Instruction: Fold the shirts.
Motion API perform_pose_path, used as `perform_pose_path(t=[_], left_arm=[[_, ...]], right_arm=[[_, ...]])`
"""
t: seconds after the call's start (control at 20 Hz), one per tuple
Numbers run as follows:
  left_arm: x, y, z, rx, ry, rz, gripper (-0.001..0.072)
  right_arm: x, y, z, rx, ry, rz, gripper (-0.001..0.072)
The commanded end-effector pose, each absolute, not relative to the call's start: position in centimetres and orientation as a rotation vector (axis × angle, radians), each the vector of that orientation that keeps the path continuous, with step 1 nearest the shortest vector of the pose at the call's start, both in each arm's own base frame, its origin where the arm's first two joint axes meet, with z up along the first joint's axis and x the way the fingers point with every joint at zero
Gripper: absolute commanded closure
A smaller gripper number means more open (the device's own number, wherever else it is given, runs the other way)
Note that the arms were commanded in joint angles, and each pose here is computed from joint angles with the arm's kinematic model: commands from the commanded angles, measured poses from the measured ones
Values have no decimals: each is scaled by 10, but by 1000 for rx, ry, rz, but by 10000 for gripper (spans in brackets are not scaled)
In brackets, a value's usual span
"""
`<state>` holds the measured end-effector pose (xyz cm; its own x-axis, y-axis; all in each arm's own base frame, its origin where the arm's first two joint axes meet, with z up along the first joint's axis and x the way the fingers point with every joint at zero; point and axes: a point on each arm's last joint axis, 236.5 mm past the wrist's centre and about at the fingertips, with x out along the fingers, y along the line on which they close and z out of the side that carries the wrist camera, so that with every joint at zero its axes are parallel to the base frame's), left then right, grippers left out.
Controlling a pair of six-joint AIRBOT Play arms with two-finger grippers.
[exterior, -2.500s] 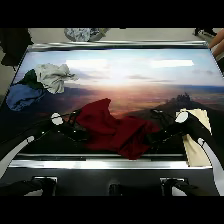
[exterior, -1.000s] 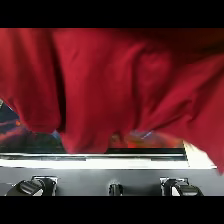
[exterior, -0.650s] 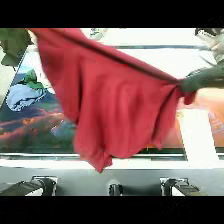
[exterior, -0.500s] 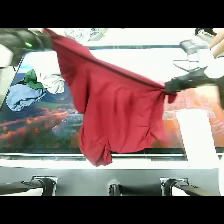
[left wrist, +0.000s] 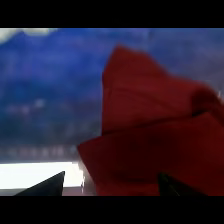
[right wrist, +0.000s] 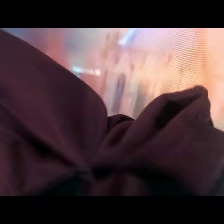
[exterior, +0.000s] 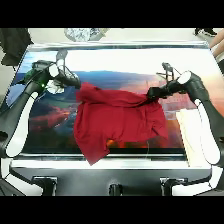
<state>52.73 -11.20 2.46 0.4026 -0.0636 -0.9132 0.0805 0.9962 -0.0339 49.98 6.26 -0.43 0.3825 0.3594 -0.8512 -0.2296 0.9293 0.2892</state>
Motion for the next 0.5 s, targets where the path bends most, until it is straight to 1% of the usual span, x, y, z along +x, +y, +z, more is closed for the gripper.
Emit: perform_pose_path(t=[0.0,0.05,0.1,0.2,0.25,0.3,0.4,0.45], left_arm=[[456,-93,-7,83,1498,-102,-6],[438,-84,-10,77,1574,-103,-6],[419,-82,-14,27,1645,-120,-5],[379,-109,-25,-143,1733,-277,7],[356,-121,-33,-219,1764,-348,11],[335,-125,-44,-257,1789,-370,11],[297,-119,-68,-267,1829,-365,10],[287,-116,-76,-273,1830,-356,11]], right_arm=[[466,33,15,13,1168,480,7],[440,10,16,-13,1253,484,10],[406,-13,13,-8,1375,492,40],[347,-37,2,101,1579,516,90],[327,-40,-6,152,1628,522,90],[315,-41,-16,182,1639,506,90],[296,-34,-35,194,1637,494,88],[290,-29,-42,195,1630,496,86]])
